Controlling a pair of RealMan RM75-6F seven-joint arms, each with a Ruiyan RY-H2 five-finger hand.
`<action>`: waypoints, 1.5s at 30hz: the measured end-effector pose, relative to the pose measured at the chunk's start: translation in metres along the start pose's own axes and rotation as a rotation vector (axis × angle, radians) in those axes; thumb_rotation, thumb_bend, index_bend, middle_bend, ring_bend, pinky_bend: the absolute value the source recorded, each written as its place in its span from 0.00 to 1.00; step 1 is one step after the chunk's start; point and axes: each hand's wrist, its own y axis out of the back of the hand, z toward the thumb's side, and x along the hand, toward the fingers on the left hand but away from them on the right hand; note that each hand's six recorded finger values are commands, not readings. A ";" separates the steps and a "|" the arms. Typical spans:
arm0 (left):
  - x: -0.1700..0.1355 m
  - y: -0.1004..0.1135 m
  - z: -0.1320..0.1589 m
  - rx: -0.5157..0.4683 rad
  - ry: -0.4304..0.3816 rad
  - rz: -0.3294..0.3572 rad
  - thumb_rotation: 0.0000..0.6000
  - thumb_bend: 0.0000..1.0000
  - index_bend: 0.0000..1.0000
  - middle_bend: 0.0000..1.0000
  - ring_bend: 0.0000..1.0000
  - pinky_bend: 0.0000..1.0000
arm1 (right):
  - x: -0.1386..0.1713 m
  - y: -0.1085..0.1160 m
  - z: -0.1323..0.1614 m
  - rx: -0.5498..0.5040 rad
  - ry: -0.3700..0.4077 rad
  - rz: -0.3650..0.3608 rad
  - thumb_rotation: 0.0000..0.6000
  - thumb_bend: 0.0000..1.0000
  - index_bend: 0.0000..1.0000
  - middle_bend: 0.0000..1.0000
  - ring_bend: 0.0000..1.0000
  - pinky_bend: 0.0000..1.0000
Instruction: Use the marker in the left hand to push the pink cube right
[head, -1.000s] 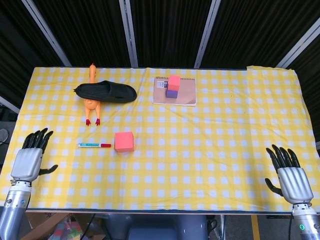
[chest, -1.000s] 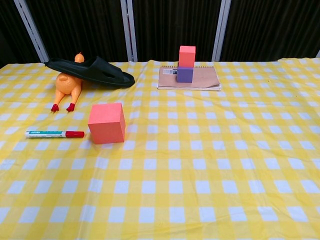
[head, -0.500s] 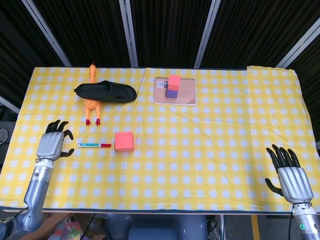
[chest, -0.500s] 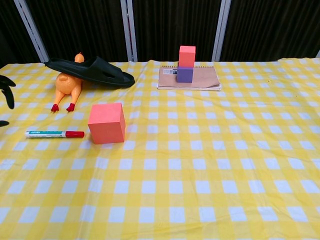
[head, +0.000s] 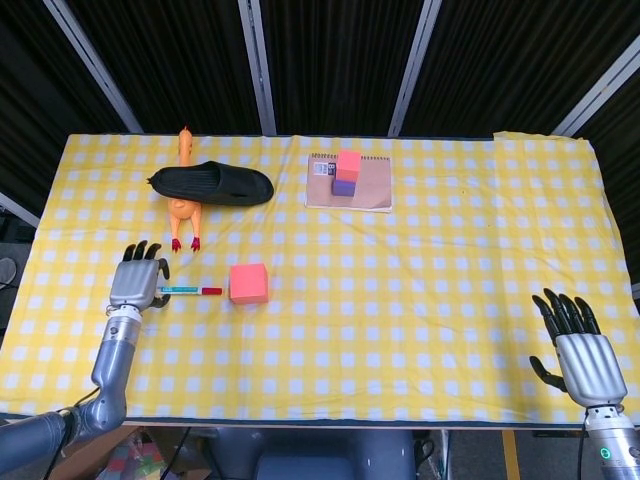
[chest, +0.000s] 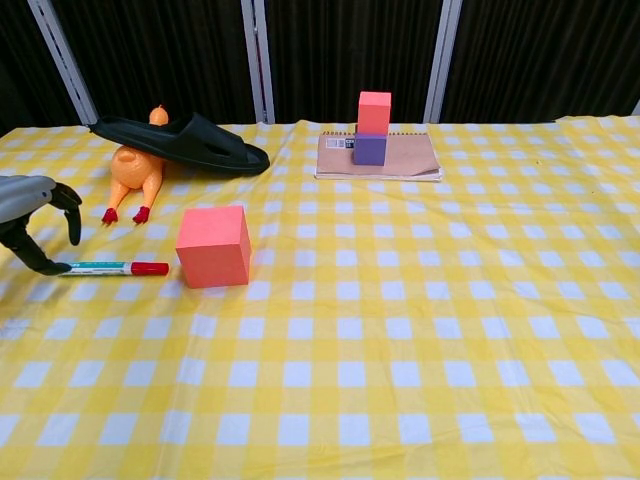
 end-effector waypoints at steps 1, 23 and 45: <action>0.001 -0.002 0.001 0.005 -0.001 -0.004 1.00 0.29 0.48 0.10 0.00 0.05 | 0.000 0.000 0.000 -0.001 0.001 0.000 1.00 0.35 0.00 0.00 0.00 0.00; 0.006 -0.014 0.011 -0.008 0.001 -0.017 1.00 0.44 0.54 0.10 0.00 0.05 | 0.001 0.000 0.000 -0.007 0.004 -0.003 1.00 0.35 0.00 0.00 0.00 0.00; 0.003 -0.007 0.032 -0.049 -0.020 -0.021 1.00 0.44 0.54 0.10 0.00 0.05 | 0.001 0.001 0.001 -0.007 0.006 -0.005 1.00 0.35 0.00 0.00 0.00 0.00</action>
